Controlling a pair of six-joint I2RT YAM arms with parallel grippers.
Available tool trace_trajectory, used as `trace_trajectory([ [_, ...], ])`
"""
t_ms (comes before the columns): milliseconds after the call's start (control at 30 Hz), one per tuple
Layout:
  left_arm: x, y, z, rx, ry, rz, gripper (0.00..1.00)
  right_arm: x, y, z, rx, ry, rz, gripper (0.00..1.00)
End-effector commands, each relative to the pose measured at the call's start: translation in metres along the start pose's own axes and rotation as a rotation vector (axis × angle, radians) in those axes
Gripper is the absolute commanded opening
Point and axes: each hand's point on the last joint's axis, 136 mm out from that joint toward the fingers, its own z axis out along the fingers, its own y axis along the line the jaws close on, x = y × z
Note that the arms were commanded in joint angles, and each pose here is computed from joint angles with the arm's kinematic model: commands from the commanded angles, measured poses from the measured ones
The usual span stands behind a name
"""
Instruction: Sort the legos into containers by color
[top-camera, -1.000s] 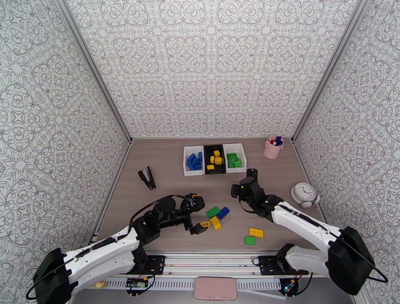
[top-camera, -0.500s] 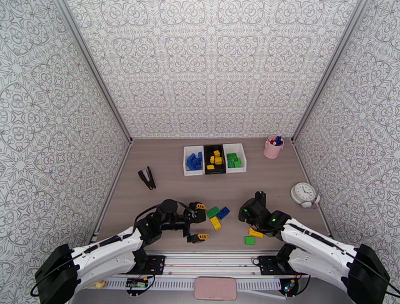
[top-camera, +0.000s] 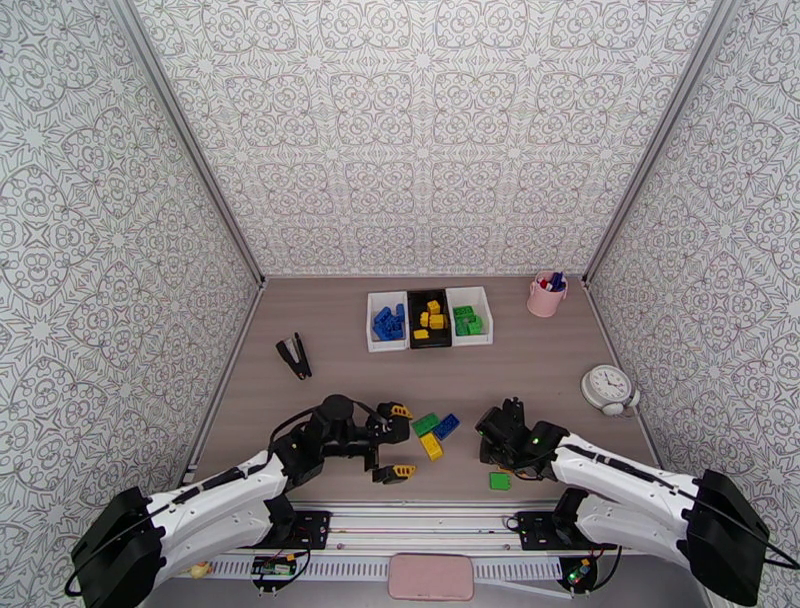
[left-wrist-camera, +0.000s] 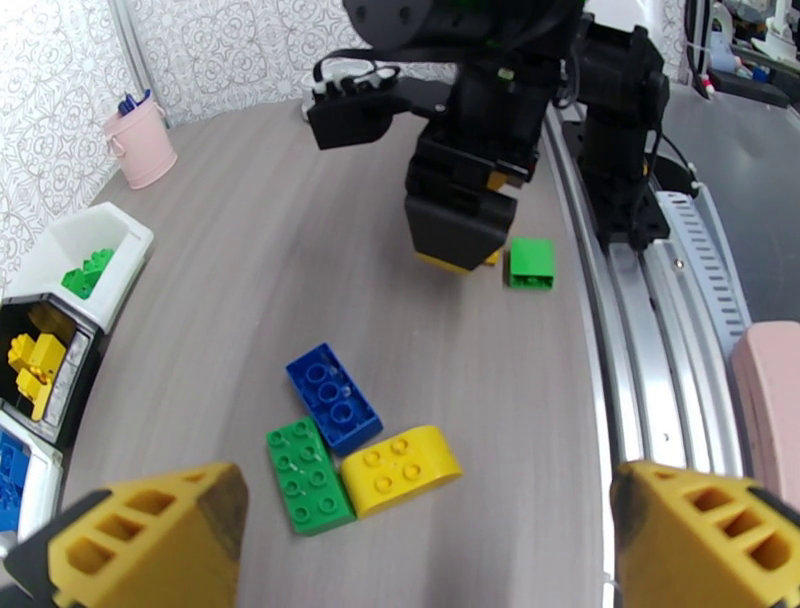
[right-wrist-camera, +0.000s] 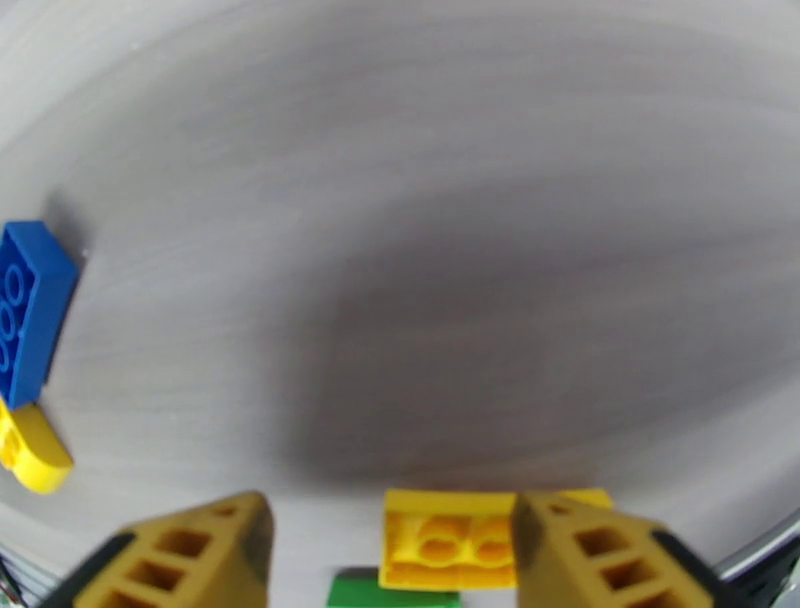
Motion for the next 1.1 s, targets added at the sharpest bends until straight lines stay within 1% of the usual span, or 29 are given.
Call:
trace_trajectory([
  [0,-0.006,0.0,-0.001,0.017,-0.024,0.018,1.0,0.006,0.007,-0.001,-0.017,0.037,-0.004,0.6],
  [267,-0.007,0.003,-0.003,0.002,-0.025,0.023,1.0,-0.013,0.027,0.009,-0.027,-0.025,-0.051,0.59],
  [533,-0.006,0.007,-0.005,-0.018,-0.019,0.026,1.0,-0.046,0.06,0.007,-0.035,-0.12,-0.15,0.59],
  [600,-0.006,0.006,-0.006,-0.02,-0.019,0.029,1.0,-0.049,0.06,0.003,-0.021,-0.128,-0.151,0.6],
  [667,-0.006,0.007,-0.007,-0.023,-0.018,0.034,1.0,-0.051,0.049,-0.003,0.01,-0.142,-0.122,0.65],
  [700,-0.007,0.007,-0.007,-0.024,-0.019,0.036,1.0,-0.05,0.041,-0.006,0.029,-0.148,-0.098,0.7],
  [800,-0.006,0.008,-0.007,-0.028,-0.018,0.036,1.0,-0.041,0.013,-0.015,0.073,-0.146,-0.001,0.81],
  [867,-0.008,0.008,-0.007,-0.024,-0.024,0.037,1.0,-0.031,-0.001,-0.016,0.077,-0.13,0.045,0.87],
  [967,-0.008,0.009,-0.007,-0.024,-0.027,0.031,1.0,-0.013,-0.018,-0.014,0.085,-0.081,0.086,0.9],
  [1067,-0.008,0.01,-0.007,-0.022,-0.029,0.027,1.0,-0.001,-0.025,-0.013,0.071,-0.043,0.12,0.92],
])
